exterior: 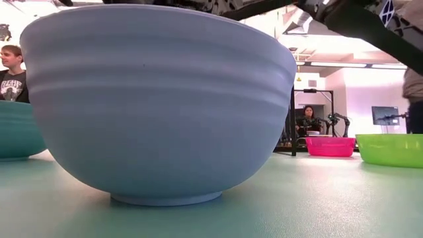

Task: Place and stack bowls onto a shelf
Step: Stack the large dark green bowl on the large white bowl on the shelf

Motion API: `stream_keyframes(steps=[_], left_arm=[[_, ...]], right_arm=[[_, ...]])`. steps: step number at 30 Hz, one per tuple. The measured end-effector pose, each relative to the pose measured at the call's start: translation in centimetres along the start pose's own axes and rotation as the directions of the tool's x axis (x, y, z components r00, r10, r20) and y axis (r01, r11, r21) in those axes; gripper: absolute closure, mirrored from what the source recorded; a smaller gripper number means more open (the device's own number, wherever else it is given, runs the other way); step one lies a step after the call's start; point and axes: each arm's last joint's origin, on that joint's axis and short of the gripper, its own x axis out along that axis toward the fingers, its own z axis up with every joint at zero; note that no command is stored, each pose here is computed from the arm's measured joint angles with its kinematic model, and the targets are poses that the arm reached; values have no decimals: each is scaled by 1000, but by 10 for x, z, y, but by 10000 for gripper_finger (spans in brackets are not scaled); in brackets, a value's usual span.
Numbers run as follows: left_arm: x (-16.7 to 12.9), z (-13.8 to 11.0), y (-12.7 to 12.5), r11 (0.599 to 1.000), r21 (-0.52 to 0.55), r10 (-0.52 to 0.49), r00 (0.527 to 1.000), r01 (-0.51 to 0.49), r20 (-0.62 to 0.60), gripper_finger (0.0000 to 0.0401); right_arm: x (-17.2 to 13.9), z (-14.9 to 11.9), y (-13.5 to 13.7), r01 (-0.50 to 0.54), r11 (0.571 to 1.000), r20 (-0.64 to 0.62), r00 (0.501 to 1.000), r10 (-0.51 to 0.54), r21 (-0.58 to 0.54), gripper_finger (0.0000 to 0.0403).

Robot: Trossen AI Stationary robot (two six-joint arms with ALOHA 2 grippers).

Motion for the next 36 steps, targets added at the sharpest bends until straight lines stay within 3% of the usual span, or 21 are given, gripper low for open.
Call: stream_keyframes(steps=[8,22,31,36], left_arm=[[4,1,-6,1000,-10,11,1000,-11,-16,275],[4,0,-6,999,-38,4,1000,-5,-25,281],[4,0,-6,999,-39,0,1000,-1,-30,281],[4,0,-6,999,-39,-3,999,2,-36,281]], right_arm=[[0,-2,-2,21,1000,-20,1000,-21,-9,191],[0,0,-4,22,999,-25,999,-22,-23,326],[0,-1,-6,44,998,-38,998,-45,-40,373],[0,-1,-6,49,997,-30,998,-50,-53,374]])
